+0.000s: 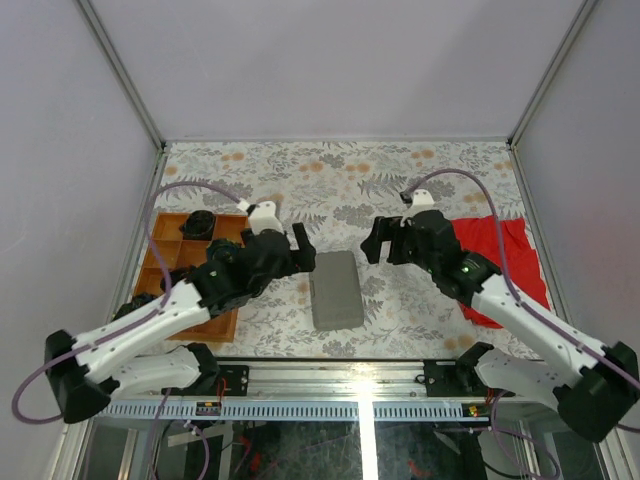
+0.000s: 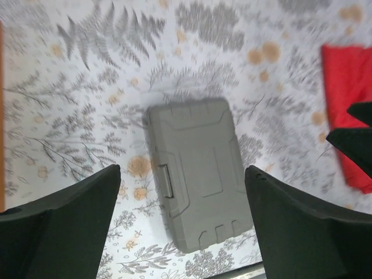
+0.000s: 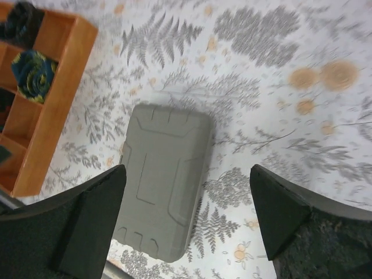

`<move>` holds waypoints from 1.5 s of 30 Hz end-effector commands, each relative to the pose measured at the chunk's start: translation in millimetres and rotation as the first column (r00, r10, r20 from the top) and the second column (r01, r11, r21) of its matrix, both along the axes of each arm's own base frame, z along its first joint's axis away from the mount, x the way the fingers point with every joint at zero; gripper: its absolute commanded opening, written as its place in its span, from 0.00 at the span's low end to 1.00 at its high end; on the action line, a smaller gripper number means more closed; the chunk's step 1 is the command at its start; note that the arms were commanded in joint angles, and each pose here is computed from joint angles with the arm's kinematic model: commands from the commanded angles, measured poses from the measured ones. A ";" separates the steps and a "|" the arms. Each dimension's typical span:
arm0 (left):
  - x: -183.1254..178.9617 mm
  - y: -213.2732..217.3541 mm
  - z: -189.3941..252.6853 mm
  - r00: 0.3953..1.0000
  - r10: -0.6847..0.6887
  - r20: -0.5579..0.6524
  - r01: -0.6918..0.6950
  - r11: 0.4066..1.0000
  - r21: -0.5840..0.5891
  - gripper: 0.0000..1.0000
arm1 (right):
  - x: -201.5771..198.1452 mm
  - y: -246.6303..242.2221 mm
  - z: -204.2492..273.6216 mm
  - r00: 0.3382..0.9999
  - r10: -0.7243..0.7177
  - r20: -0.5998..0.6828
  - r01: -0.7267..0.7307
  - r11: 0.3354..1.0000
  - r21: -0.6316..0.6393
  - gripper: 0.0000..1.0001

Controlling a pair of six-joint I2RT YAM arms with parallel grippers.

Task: Sort the tools into containers
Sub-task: Close the storage box at the center of the board, then reset both arms

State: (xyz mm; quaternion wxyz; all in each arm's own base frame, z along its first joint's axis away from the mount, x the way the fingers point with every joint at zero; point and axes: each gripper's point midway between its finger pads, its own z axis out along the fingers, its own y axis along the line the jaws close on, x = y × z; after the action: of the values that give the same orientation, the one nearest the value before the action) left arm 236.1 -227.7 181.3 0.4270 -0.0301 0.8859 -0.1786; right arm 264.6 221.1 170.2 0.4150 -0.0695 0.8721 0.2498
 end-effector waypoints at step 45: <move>-34.3 156.3 71.7 0.865 0.394 0.310 -0.354 0.918 -0.177 1.00 | -49.3 -169.6 61.0 0.761 -0.474 0.443 0.488 0.868 0.090 0.99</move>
State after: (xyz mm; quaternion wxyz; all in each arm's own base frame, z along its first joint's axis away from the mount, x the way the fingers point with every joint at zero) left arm 201.7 -83.9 235.2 0.5785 -0.1708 0.7836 -0.1489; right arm 218.8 61.6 201.7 0.6280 0.0664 0.7700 0.0908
